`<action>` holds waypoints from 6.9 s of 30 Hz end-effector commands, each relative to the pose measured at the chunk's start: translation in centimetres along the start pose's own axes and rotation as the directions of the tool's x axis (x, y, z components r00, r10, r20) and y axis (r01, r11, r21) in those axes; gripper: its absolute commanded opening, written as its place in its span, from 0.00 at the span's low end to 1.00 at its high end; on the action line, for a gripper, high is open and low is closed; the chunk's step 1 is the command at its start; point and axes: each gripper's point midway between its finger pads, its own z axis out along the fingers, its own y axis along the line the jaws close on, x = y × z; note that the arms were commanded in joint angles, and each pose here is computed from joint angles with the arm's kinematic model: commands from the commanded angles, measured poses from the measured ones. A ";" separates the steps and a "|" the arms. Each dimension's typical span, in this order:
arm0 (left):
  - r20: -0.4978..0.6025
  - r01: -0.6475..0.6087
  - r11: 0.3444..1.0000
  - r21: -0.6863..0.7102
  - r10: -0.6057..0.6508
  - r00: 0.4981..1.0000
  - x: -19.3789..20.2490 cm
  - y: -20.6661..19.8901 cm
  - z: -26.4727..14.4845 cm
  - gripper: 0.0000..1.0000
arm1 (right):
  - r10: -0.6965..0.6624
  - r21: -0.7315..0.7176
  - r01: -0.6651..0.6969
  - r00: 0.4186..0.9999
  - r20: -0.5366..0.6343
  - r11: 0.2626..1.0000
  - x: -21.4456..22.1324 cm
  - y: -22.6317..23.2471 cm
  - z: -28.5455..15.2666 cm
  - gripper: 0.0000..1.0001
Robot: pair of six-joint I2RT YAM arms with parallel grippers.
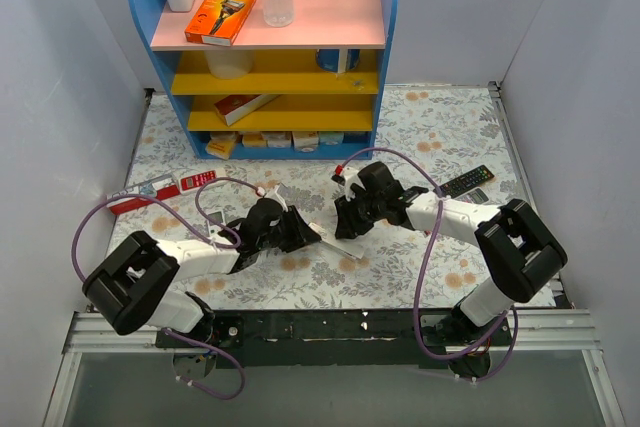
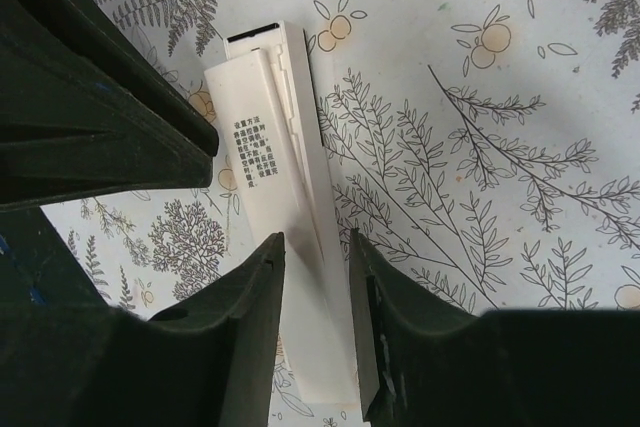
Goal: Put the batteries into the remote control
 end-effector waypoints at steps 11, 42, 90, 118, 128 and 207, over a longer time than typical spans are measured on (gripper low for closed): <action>0.022 0.036 0.999 -0.018 -0.035 0.999 0.1 0.9 0.9 0.13 | -0.037 -0.074 0.036 0.999 -0.012 0.997 -0.7 1.0 0.3 0.27; 0.099 0.122 0.989 0.089 -0.131 0.986 -0.9 -0.6 0.2 0.46 | -0.119 -0.085 0.114 0.992 -0.053 0.990 -0.2 0.8 0.0 0.27; 0.150 -0.175 0.983 -0.059 0.182 0.972 -6.1 -1.0 -0.1 0.72 | 0.522 -0.044 -0.546 0.772 0.362 0.837 3.3 0.7 -6.3 0.55; -0.046 -0.270 0.960 -0.076 0.267 0.963 -4.8 0.8 2.7 0.62 | 0.619 -0.041 -0.649 0.703 0.350 0.760 5.6 -0.6 -4.5 0.32; -0.060 -0.252 0.966 -0.058 0.248 0.967 -4.2 0.7 2.3 0.50 | 0.617 -0.050 -0.643 0.707 0.345 0.764 5.2 -0.5 -4.3 0.31; -0.099 -0.156 0.979 -0.133 0.144 0.985 0.3 3.3 0.3 0.23 | 0.368 0.438 -0.385 0.921 0.127 0.812 8.9 -5.6 -5.8 0.41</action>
